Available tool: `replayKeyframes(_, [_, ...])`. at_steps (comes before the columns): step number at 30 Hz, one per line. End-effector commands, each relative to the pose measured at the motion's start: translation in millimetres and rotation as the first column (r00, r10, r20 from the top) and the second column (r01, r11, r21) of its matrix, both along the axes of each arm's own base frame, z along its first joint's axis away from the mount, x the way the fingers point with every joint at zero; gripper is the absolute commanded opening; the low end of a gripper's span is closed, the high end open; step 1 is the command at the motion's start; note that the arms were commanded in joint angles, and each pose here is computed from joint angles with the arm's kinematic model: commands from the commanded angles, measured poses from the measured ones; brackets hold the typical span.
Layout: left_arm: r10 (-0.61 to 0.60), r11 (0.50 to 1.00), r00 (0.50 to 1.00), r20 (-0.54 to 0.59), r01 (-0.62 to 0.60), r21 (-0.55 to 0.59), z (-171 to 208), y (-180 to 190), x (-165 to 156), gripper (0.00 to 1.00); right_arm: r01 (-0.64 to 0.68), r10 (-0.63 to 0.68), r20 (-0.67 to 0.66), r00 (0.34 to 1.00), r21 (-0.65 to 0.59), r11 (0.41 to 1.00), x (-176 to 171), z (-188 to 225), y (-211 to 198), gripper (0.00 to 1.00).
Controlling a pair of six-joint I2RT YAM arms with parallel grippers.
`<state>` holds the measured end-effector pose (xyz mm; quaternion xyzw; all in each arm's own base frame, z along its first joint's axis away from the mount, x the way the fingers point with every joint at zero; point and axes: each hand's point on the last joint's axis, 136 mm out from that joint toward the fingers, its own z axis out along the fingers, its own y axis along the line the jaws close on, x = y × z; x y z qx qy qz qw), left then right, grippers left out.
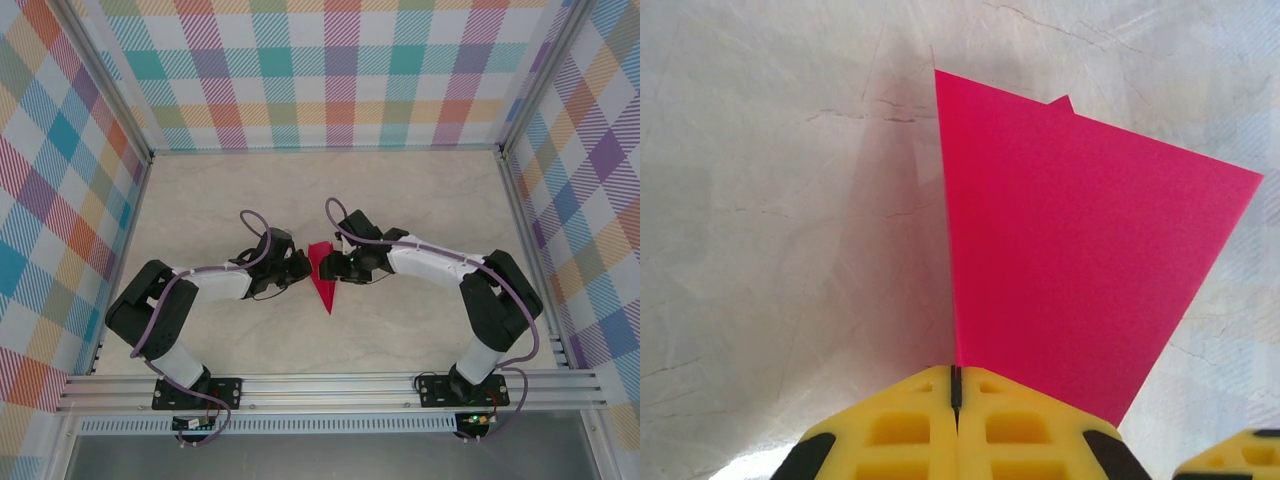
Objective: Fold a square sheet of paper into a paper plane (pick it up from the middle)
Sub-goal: Move a paper plane to the center of the table.
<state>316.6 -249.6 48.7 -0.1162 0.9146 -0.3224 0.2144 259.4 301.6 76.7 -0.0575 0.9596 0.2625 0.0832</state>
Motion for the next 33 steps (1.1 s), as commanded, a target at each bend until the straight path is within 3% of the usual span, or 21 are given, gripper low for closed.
replayKeyframes(1, [0.020, 1.000, 1.000, 0.017, -0.020, -0.007, 2.6, 4.4, 4.0, 0.00, 0.002, -0.002, -0.009, 1.000, -0.023, 1.000, 2.2, -1.8, 4.8, 0.57])
replayKeyframes(33, [0.019, 1.000, 1.000, -0.001, -0.019, -0.014, -1.2, 3.6, 2.9, 0.00, -0.046, 0.044, -0.112, 0.993, -0.017, 0.999, -14.5, -26.8, 24.4, 0.51])
